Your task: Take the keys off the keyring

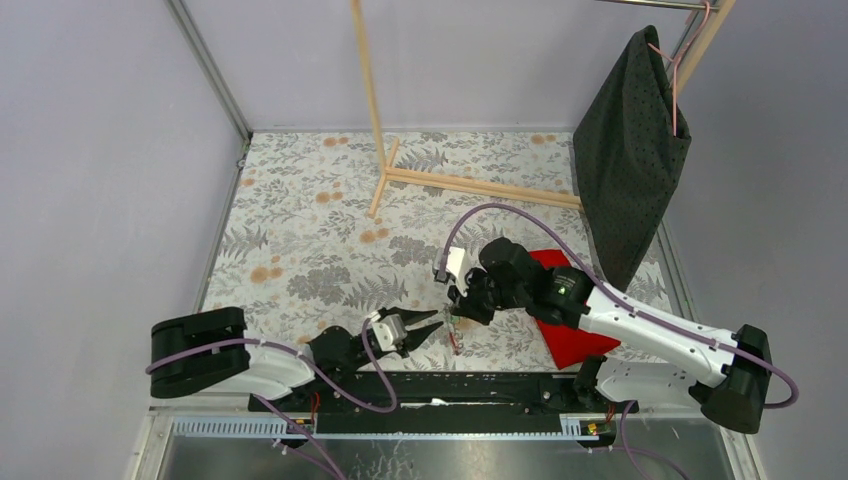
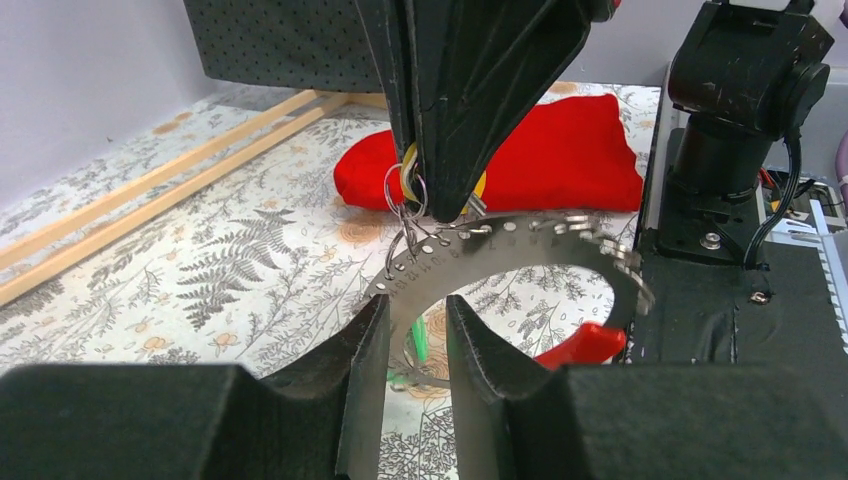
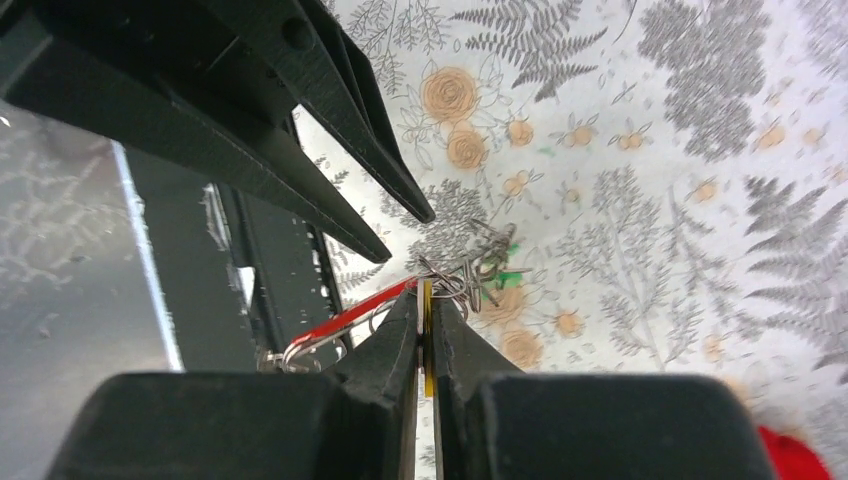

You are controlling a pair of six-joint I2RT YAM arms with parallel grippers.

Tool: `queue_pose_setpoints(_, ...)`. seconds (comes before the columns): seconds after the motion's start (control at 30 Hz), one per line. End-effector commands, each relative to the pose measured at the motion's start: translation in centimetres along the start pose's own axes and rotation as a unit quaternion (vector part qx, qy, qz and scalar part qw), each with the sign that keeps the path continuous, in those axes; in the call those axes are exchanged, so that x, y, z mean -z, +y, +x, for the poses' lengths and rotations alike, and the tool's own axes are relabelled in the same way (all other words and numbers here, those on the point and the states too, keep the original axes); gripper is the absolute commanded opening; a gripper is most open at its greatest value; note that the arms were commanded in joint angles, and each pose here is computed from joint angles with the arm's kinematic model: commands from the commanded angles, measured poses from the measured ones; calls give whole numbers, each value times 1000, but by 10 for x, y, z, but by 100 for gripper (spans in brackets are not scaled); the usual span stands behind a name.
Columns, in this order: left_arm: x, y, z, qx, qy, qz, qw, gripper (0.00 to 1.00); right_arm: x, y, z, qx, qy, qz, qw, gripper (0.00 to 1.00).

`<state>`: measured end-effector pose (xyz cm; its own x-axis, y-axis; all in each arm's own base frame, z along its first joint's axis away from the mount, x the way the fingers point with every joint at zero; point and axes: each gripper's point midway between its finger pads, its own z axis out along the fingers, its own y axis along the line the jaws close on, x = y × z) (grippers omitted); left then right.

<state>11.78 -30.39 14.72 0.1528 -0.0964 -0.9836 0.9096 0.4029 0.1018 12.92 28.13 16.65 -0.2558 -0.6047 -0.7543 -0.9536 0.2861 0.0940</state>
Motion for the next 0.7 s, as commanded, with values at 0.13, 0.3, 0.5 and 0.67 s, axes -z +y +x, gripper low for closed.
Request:
queue_pose_setpoints(0.13, 6, 4, -10, -15, -11, -5, 1000, 31, 0, -7, -24, 142, -49, 22, 988, 0)
queue_pose_setpoints(0.3, 6, 5, -13, -12, -17, -7, 1000, 31, 2, -6, -29, 152, -59, 19, 986, 0)
queue_pose_setpoints(0.5, 6, 5, -13, -7, -17, -11, 1000, 30, 1, -3, -28, 143, -55, 14, 988, 0)
queue_pose_setpoints(0.67, -3, 5, -29, 0, -42, -11, 999, 30, -1, -2, -27, 126, -46, 17, 991, 0)
